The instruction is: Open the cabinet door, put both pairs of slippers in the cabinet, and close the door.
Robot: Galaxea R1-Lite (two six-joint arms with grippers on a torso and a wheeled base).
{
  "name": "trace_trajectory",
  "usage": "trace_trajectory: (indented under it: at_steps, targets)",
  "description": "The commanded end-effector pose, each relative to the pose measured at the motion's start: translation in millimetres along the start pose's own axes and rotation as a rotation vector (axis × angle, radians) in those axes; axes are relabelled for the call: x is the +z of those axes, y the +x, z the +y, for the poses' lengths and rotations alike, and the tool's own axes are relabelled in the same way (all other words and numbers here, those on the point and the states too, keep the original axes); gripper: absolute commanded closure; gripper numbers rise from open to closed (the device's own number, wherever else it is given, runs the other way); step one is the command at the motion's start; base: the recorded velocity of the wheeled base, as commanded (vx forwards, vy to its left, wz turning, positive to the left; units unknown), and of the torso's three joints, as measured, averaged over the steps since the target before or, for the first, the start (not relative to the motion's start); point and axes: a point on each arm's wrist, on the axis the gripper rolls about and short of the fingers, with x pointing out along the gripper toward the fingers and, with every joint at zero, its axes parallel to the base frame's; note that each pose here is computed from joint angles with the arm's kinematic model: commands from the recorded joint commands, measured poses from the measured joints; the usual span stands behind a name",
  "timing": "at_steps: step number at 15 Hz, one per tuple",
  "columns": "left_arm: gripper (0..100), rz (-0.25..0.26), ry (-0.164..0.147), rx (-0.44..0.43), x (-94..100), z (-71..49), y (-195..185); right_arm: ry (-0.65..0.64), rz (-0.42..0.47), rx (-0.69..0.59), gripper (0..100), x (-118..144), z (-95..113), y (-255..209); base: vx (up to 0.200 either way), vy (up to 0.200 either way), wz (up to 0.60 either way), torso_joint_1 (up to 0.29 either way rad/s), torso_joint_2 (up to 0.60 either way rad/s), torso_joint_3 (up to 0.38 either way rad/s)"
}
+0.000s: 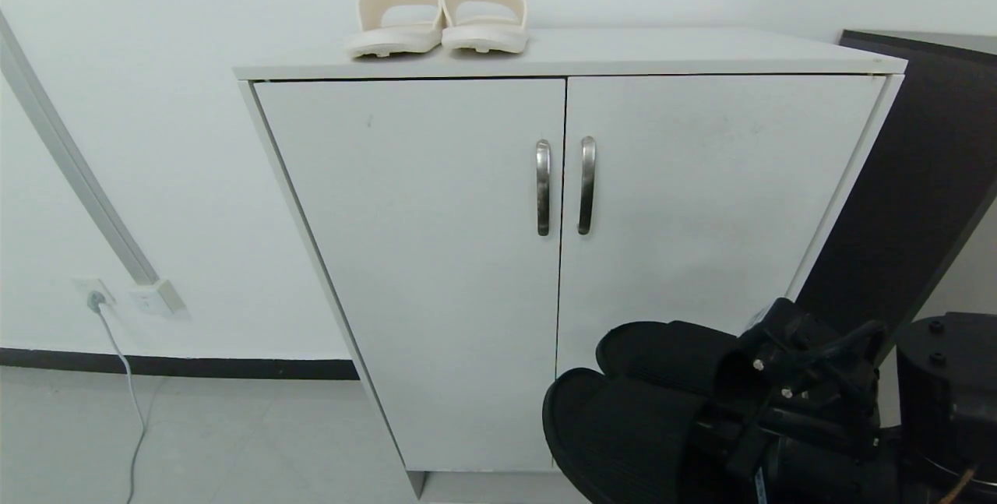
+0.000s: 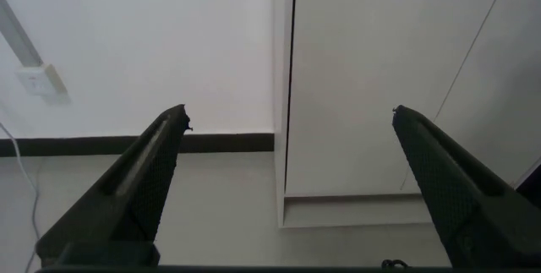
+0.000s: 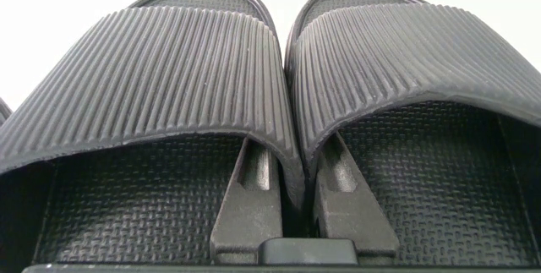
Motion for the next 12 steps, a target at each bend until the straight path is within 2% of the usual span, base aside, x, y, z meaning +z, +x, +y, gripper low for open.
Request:
trace_trajectory:
  at_steps: [1,3,4,5,6,7,8,12]
  targets:
    - [0,0.0,-0.002,0.002,-0.2,0.0,0,0.0,-0.004,0.002,100,1,0,0,0.0,0.0,0.0,0.0,0.0,0.0]
    - [0,-0.007,-0.008,-0.001,1.4,0.0,0,0.0,-0.003,0.002,100,0,0,-1,0.0,0.0,0.0,0.0,0.0,0.0]
    - [0,-0.036,-0.011,-0.01,10.2,-0.1,-2,-0.002,-0.001,0.0,100,0,0,-1,0.0,0.0,0.0,0.0,0.0,0.0]
    - [0,-0.098,-0.035,-0.02,41.2,0.1,-8,-0.004,0.002,0.006,100,-1,1,-2,0.0,0.0,0.0,0.0,0.0,0.0]
    - [0,-0.105,-0.067,-0.025,63.7,0.4,-7,-0.009,0.003,0.017,100,-3,4,-3,0.0,0.0,0.0,0.0,0.0,0.0]
    - [0,-0.081,-0.065,-0.057,75.6,0.0,-1,-0.012,0.002,0.024,100,-3,6,-4,0.0,0.0,0.0,0.0,0.0,0.0]
    - [0,-0.039,-0.063,-0.142,80.1,-1.5,6,-0.016,0.011,0.028,100,-6,7,-5,0.0,0.0,0.0,0.0,0.0,0.0]
    - [0,0.085,-0.076,-0.366,90.2,-7.2,39,-0.016,0.028,0.031,100,-9,7,-4,0.0,0.0,0.0,0.0,0.0,0.0]
